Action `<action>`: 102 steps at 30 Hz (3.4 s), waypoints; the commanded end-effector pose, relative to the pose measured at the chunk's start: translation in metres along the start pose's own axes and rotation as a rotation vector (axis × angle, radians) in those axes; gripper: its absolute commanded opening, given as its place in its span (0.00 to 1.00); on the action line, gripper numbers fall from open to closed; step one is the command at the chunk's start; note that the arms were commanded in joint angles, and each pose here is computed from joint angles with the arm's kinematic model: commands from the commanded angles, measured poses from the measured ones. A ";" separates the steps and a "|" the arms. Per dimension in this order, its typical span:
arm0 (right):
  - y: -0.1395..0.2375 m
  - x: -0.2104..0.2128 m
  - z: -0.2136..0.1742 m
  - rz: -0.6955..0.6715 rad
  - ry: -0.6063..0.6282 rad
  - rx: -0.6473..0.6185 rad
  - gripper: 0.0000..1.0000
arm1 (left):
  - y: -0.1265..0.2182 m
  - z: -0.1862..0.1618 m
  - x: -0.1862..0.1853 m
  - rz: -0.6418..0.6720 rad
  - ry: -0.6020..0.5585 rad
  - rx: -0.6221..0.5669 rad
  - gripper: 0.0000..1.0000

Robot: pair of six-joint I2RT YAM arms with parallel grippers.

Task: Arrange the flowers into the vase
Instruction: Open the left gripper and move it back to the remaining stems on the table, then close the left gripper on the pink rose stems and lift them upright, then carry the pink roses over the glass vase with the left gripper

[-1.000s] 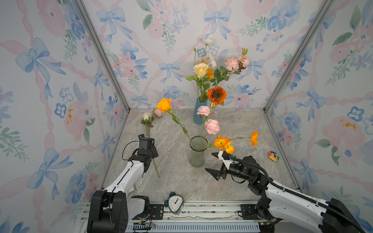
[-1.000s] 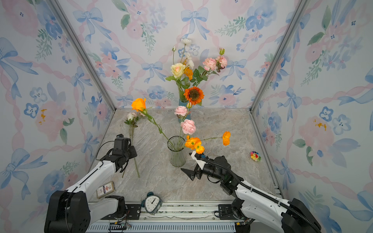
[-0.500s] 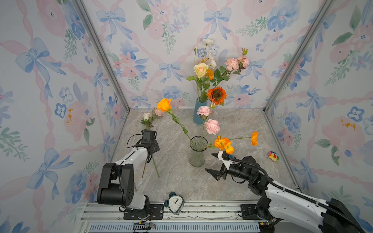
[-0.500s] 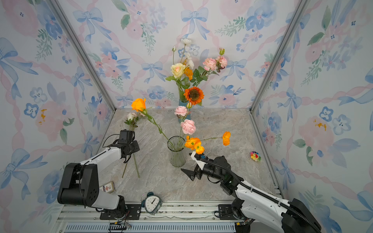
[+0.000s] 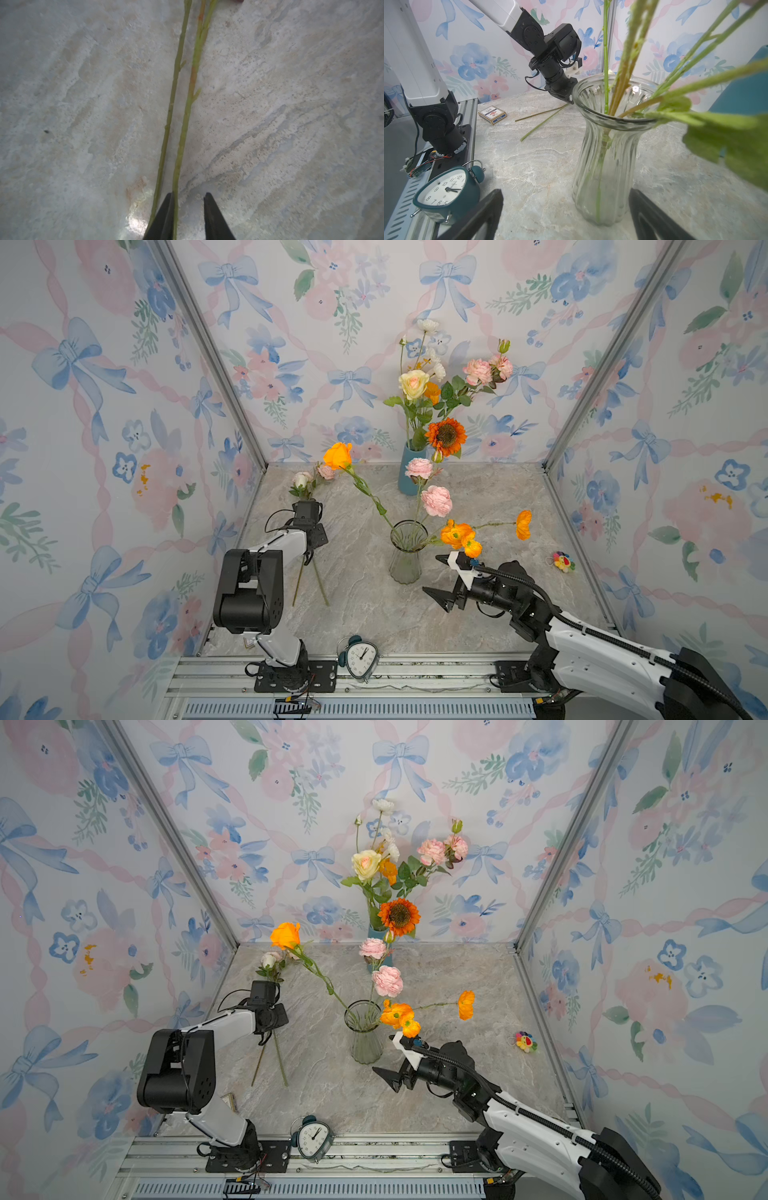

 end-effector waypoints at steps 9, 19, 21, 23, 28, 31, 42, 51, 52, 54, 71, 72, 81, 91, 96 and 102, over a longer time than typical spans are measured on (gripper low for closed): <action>-0.004 0.002 0.010 0.007 0.017 -0.014 0.97 | -0.004 0.002 0.007 0.009 0.004 -0.007 0.27; -0.004 0.002 0.010 0.009 0.017 -0.013 0.97 | -0.018 -0.001 0.006 -0.006 -0.002 0.030 0.25; -0.004 0.002 0.010 0.008 0.017 -0.014 0.97 | -0.019 -0.003 0.005 -0.009 -0.004 0.035 0.24; -0.003 0.002 0.010 0.007 0.018 -0.015 0.97 | -0.019 -0.003 0.005 -0.010 -0.004 0.035 0.23; -0.005 0.001 0.009 0.007 0.016 -0.008 0.97 | -0.019 -0.004 0.005 -0.007 -0.006 0.037 0.17; -0.004 0.001 0.009 0.003 0.017 -0.010 0.97 | -0.013 -0.001 0.006 -0.008 -0.003 0.017 0.02; -0.001 -0.002 0.013 -0.002 -0.009 -0.038 0.97 | 0.086 0.037 0.018 -0.080 0.035 -0.287 0.00; 0.010 -0.014 0.018 -0.036 -0.064 -0.101 0.97 | 0.217 0.058 0.042 -0.134 0.128 -0.719 0.00; 0.012 -0.016 0.018 -0.044 -0.072 -0.110 0.97 | 0.231 0.059 0.043 -0.153 0.132 -0.772 0.00; 0.014 -0.019 0.020 -0.050 -0.086 -0.128 0.97 | 0.255 0.060 0.042 -0.212 0.106 -0.878 0.00; 0.024 -0.032 0.015 -0.134 -0.096 -0.171 0.97 | 0.408 0.024 0.008 -0.751 -0.124 -1.644 0.00; 0.026 -0.034 0.015 -0.144 -0.096 -0.179 0.97 | 0.410 0.023 0.003 -0.797 -0.139 -1.650 0.00; 0.028 -0.037 0.014 -0.161 -0.102 -0.186 0.97 | 0.407 0.005 -0.052 -0.991 -0.283 -1.654 0.00; 0.020 -0.040 0.010 -0.145 -0.120 -0.160 0.97 | 0.397 -0.002 -0.094 -1.074 -0.195 -1.715 0.00; 0.017 -0.042 0.008 -0.143 -0.119 -0.145 0.97 | 0.414 0.004 -0.117 -1.111 -0.190 -1.749 0.00; 0.018 -0.042 0.009 -0.153 -0.112 -0.142 0.97 | 0.434 0.022 -0.129 -1.091 -0.163 -1.791 0.00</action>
Point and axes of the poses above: each gripper's point midway between its finger pads, its own y axis back along the fingers, its own x axis along the line the jaws close on, z = x × y, the point moved 7 cm from there along y, back along the fingers, and after that the axes turned 11 degrees about -y, right-handed, at the moved point
